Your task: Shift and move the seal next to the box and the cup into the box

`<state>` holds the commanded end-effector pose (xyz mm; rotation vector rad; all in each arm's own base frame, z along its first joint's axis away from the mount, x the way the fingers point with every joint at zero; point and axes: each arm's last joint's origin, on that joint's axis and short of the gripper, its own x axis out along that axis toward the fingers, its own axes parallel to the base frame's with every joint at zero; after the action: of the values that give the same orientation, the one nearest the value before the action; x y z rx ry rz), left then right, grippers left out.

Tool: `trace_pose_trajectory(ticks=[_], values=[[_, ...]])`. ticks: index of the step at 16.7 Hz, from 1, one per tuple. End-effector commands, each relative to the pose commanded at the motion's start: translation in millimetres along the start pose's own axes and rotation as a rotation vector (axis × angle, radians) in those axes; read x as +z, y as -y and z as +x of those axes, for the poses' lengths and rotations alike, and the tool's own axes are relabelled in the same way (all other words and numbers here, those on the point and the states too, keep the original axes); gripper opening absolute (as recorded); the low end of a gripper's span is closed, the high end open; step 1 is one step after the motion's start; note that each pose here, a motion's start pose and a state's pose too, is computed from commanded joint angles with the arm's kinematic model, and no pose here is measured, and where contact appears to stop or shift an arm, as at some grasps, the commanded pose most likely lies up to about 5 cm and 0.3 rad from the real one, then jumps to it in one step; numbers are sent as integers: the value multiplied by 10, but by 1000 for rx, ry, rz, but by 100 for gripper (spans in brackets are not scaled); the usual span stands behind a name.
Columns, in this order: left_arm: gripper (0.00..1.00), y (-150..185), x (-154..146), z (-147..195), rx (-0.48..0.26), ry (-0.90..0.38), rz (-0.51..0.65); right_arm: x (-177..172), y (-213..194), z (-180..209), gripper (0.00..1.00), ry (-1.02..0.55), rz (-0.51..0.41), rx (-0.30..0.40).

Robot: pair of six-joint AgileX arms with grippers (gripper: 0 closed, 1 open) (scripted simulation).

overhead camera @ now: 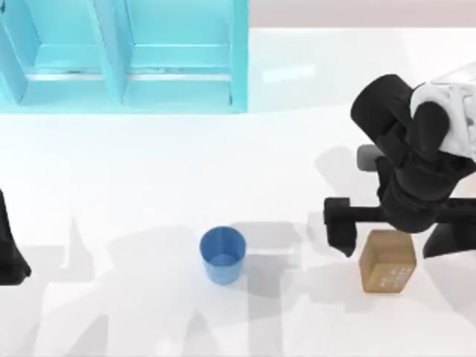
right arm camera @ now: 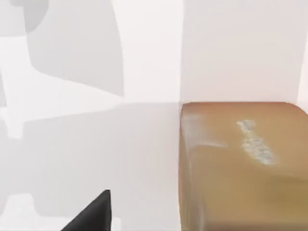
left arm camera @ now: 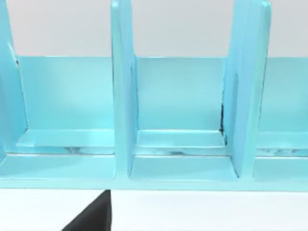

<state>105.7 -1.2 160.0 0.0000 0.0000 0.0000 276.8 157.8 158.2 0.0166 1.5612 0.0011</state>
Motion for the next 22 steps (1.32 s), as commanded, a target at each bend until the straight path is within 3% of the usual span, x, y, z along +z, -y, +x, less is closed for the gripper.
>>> trace_pose_trajectory(ticks=[3, 7, 20, 22], values=[[100, 0, 0, 0, 0, 0, 0, -28, 10, 238, 100, -9, 0, -5], [100, 0, 0, 0, 0, 0, 0, -32, 11, 263, 100, -11, 0, -7], [100, 0, 0, 0, 0, 0, 0, -32, 11, 263, 2, -11, 0, -7], [100, 0, 0, 0, 0, 0, 0, -32, 11, 263, 0, -11, 0, -7]])
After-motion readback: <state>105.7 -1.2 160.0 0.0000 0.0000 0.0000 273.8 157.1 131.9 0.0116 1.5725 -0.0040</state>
